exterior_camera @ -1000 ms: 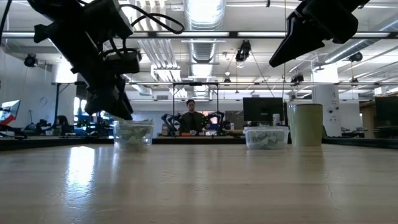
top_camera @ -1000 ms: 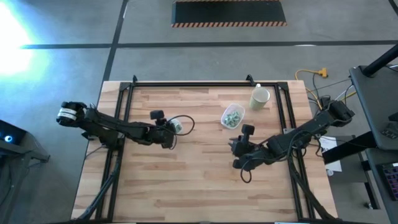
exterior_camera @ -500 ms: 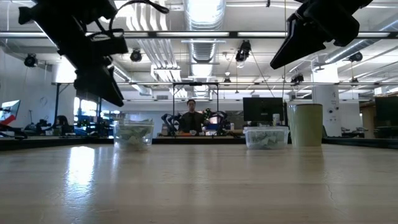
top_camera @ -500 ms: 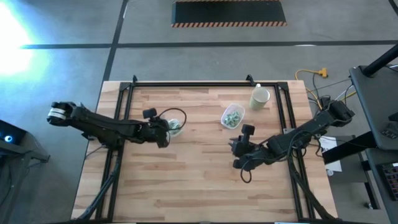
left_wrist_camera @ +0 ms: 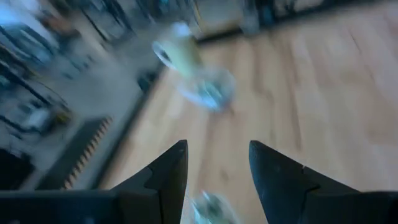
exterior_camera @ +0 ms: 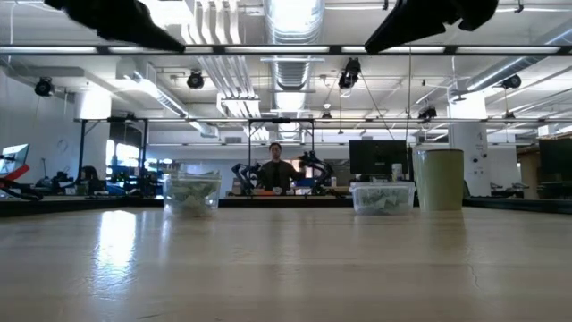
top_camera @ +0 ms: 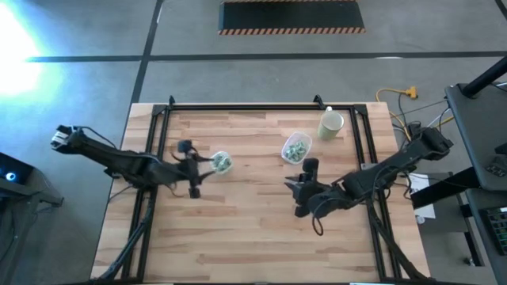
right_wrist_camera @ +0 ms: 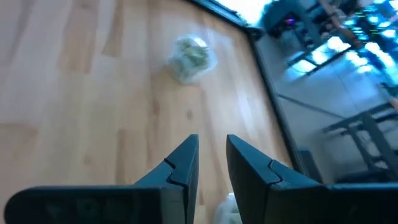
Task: Pick and place items into bin
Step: Return to Home Position
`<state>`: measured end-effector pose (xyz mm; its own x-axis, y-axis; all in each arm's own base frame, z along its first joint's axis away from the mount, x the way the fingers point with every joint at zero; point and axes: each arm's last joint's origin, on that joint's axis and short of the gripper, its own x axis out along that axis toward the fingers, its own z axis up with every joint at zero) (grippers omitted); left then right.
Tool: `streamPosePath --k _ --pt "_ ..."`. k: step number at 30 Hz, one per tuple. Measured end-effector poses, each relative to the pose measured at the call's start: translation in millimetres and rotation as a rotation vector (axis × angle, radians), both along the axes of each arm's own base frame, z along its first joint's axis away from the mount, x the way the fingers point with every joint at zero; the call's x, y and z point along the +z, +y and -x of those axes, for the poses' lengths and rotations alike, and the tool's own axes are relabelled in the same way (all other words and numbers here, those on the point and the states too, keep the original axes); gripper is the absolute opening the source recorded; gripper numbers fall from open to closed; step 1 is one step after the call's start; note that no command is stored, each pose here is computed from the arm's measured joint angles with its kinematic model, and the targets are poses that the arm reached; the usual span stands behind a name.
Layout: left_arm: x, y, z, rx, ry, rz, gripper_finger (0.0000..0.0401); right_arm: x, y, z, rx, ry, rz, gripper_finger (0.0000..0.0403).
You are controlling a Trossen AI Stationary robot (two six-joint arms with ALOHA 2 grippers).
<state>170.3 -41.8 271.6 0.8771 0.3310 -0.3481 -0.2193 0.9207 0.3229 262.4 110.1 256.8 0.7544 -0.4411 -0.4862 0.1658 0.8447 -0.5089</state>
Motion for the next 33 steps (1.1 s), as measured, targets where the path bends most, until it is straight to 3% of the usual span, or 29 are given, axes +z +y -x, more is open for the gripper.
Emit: streamPosePath --k 5,14,18,21,28,33 --pt "19 7 20 -0.012 -0.196 -0.016 0.0154 13 -8 14 0.002 -0.052 -0.012 0.0073" --pt "18 17 48 -0.041 -0.425 -0.110 0.0154 35 -34 58 0.083 -0.287 -0.063 0.0072" --pt "25 18 52 -0.161 -0.534 -0.185 0.0154 44 -44 82 0.171 -0.406 -0.060 0.0073" --pt "30 21 53 -0.223 -0.568 -0.212 0.0154 47 -50 97 0.243 -0.473 -0.052 0.0072" --pt "32 36 48 -0.123 -0.556 -0.233 0.0154 42 -64 120 0.260 -0.544 -0.049 0.0072" --pt "30 43 48 -0.118 -0.559 -0.227 0.0154 31 -73 133 0.232 -0.579 -0.079 0.0072"
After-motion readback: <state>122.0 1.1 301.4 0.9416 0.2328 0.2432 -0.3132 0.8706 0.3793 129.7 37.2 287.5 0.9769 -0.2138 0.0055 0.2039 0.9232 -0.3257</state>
